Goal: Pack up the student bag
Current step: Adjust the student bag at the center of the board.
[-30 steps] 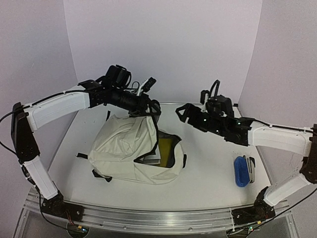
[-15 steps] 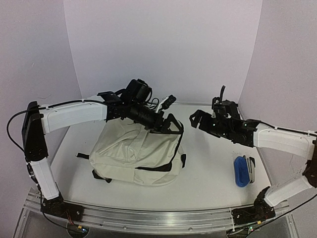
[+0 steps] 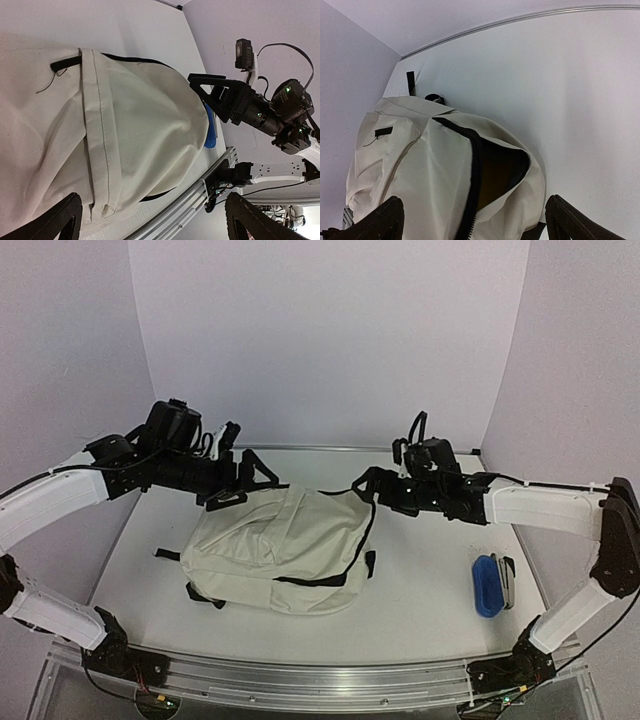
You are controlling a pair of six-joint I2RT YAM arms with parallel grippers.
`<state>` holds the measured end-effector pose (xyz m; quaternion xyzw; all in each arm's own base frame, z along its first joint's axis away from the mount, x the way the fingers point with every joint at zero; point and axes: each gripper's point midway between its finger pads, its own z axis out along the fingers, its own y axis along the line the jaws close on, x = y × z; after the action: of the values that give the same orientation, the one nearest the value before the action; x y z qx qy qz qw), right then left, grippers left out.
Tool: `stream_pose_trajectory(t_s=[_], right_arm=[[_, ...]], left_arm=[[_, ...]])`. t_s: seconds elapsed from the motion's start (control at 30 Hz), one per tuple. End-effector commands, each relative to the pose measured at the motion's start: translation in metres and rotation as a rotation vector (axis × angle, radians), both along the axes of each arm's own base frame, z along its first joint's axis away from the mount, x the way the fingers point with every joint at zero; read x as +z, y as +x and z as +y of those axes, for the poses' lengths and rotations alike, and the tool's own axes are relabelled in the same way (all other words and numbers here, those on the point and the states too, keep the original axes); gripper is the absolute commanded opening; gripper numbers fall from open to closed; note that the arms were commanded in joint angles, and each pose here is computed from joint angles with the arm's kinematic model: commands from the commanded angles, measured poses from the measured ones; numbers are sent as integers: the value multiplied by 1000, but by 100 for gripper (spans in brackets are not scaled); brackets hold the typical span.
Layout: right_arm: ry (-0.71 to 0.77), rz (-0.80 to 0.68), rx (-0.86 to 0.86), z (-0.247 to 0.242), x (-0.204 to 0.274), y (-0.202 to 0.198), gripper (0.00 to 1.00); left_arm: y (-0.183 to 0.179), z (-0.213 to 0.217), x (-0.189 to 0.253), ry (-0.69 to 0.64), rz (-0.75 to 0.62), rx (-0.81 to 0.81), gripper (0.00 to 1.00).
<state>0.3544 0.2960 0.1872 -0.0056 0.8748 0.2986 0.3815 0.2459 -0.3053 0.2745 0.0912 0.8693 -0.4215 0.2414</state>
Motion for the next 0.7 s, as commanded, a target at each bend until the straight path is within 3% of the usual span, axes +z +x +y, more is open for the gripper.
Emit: stream_pose_trajectory(t_s=[0.0,0.17,0.33,0.43,0.53,0.67], right_arm=[[59,10,56,21,-1,2,93],[87,63,75,26,-18,-4,77],[145,106,119,35,-24,-14,34],[147,123,118,34,-30,-17,14],[152,143,129,34,-34,-25,4],[149,171,157,36,-41,-47,0]], left_arm=[[-16,9,-18,-24,160,26,100],[-31,5,-34,-44,246,-23,100],[-42,3,-54,-30,328,-59,100],[-39,6,-79,31,365,-32,100],[-29,16,-92,114,337,28,100],[-11,29,-102,194,263,94,100]])
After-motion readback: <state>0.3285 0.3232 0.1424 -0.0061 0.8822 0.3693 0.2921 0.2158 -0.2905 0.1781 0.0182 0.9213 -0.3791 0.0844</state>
